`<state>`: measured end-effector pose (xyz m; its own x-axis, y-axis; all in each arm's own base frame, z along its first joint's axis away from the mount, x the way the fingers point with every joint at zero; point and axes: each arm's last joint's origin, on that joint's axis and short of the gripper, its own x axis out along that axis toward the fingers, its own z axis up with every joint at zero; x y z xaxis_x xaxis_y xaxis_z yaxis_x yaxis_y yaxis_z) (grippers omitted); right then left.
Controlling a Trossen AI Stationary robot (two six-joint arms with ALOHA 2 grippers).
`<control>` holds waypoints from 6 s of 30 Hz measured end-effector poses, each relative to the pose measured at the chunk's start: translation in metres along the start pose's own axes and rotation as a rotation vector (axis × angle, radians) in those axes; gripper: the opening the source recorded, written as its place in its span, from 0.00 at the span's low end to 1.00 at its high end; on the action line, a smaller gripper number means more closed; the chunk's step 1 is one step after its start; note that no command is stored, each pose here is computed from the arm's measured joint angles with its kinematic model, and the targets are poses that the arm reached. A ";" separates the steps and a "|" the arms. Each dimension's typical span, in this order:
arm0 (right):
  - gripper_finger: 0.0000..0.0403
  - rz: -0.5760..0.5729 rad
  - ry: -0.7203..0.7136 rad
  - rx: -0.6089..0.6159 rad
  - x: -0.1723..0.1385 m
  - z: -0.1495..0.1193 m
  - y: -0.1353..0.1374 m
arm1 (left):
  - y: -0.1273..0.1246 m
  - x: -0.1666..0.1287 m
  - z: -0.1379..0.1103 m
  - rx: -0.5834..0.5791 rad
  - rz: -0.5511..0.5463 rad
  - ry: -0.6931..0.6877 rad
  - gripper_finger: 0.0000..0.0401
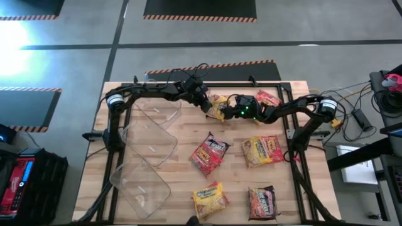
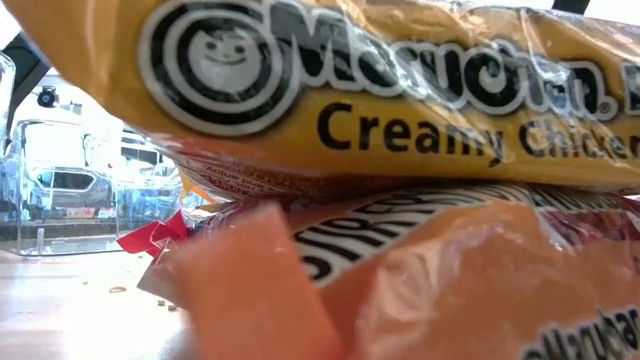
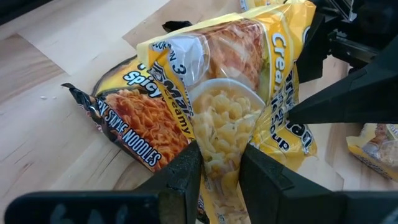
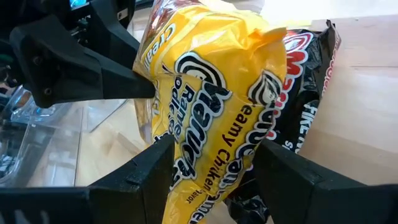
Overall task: Sort Maruchan noodles
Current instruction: Put the yellow noodles pack into the top transparent bin
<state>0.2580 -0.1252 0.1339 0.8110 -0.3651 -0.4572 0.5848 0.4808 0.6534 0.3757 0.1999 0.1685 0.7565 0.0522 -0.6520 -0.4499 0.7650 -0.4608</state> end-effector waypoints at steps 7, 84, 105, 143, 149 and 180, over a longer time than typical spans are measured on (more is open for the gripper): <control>0.37 0.005 -0.003 -0.044 0.000 0.000 0.000 | 0.000 0.000 -0.001 0.002 -0.022 0.010 0.20; 0.13 0.162 0.025 -0.426 -0.036 0.015 0.025 | -0.028 -0.049 0.008 0.282 -0.200 0.068 0.49; 0.10 0.213 0.109 -0.630 -0.070 0.019 0.034 | -0.055 -0.085 0.017 0.712 -0.286 -0.053 0.49; 0.11 0.341 -0.002 -0.982 -0.074 0.041 0.061 | -0.079 -0.063 0.021 0.753 -0.323 -0.198 0.49; 0.11 0.361 -0.028 -0.991 -0.075 0.047 0.069 | -0.078 -0.062 0.019 0.746 -0.320 -0.192 0.49; 0.36 -0.090 0.261 -0.404 -0.075 0.016 0.032 | -0.055 -0.004 -0.014 0.357 -0.282 0.045 0.49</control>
<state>0.2159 -0.0949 0.1985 0.7044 -0.2323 -0.6707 0.5713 0.7463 0.3415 0.3911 0.1486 0.1882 0.8010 -0.2121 -0.5598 -0.0315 0.9189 -0.3931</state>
